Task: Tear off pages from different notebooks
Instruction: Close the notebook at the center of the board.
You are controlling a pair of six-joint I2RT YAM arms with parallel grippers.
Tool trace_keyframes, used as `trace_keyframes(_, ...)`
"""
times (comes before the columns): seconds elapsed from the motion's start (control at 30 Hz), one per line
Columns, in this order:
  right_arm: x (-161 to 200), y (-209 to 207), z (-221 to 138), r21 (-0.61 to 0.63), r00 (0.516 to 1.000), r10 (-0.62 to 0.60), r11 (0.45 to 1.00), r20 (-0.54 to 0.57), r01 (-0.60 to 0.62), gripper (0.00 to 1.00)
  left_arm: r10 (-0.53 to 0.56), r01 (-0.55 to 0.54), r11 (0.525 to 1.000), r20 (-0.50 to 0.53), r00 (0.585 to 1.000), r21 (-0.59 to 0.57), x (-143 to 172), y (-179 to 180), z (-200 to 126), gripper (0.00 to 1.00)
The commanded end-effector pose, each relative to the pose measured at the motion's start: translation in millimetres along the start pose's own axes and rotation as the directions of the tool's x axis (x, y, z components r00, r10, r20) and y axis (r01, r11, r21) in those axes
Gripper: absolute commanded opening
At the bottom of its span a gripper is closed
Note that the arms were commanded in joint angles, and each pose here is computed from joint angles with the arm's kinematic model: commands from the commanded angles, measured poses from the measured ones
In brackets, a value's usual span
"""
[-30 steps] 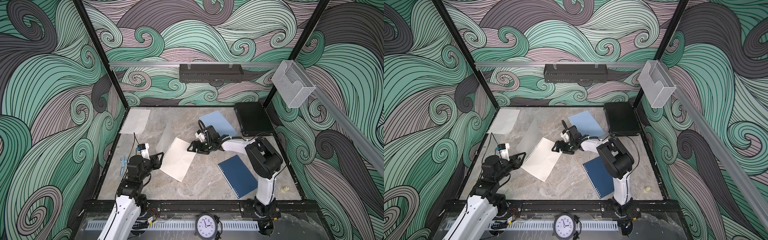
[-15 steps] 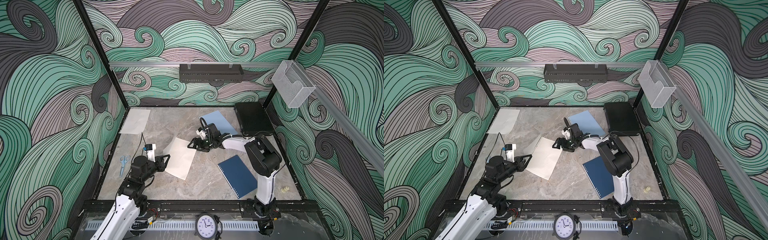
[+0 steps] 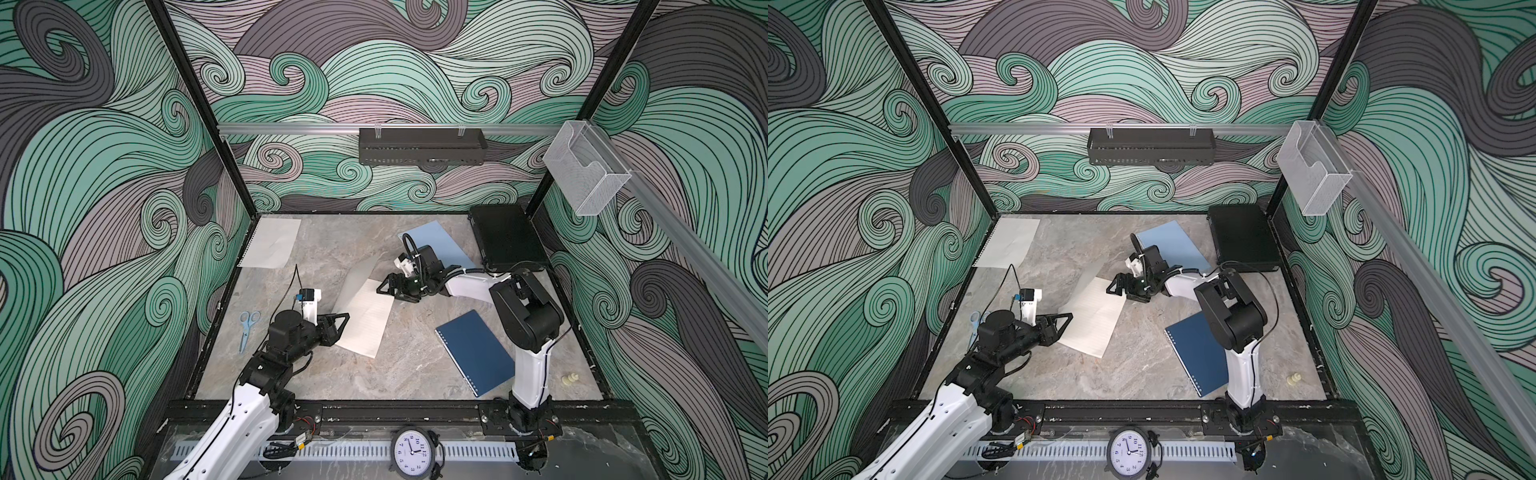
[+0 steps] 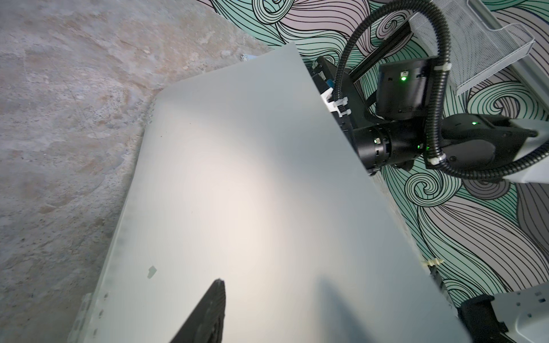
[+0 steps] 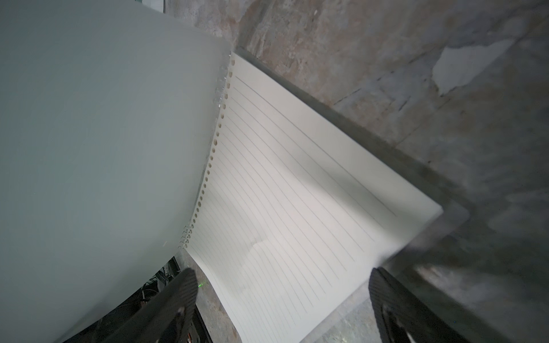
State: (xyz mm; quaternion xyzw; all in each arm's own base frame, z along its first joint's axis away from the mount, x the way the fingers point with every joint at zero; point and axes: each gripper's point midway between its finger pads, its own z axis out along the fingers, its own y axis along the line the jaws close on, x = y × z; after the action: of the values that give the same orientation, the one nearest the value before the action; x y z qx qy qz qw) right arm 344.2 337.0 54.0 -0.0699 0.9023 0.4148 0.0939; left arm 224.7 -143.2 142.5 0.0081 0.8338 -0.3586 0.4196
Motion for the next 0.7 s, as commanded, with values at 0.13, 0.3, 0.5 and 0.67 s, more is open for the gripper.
trace_keyframes(0.13, -10.4, -4.6, -20.4, -0.005, 0.999, 0.01, 1.0, 0.042, -0.01, 0.91, 0.059, -0.062, 0.994, 0.03, 0.998, 0.088, -23.2, -34.7, -6.4, 0.52)
trace_keyframes(0.3, -11.5, -12.7, -29.6, 0.005, 0.998, 0.02, 1.0, 0.056, -0.02, 0.91, 0.074, -0.075, 0.993, 0.019, 0.997, 0.091, -30.7, -46.5, -7.4, 0.54)
trace_keyframes(0.5, -14.7, -15.7, -50.5, 0.023, 0.996, 0.012, 1.0, 0.09, -0.014, 0.91, 0.064, -0.063, 0.998, -0.06, 0.996, 0.019, -34.9, -46.8, 7.1, 0.55)
trace_keyframes(0.67, -16.7, -21.0, -76.6, 0.056, 0.991, 0.004, 0.998, 0.134, -0.011, 0.91, 0.046, -0.071, 0.991, -0.215, 0.976, -0.113, -26.4, -38.1, 38.3, 0.67)
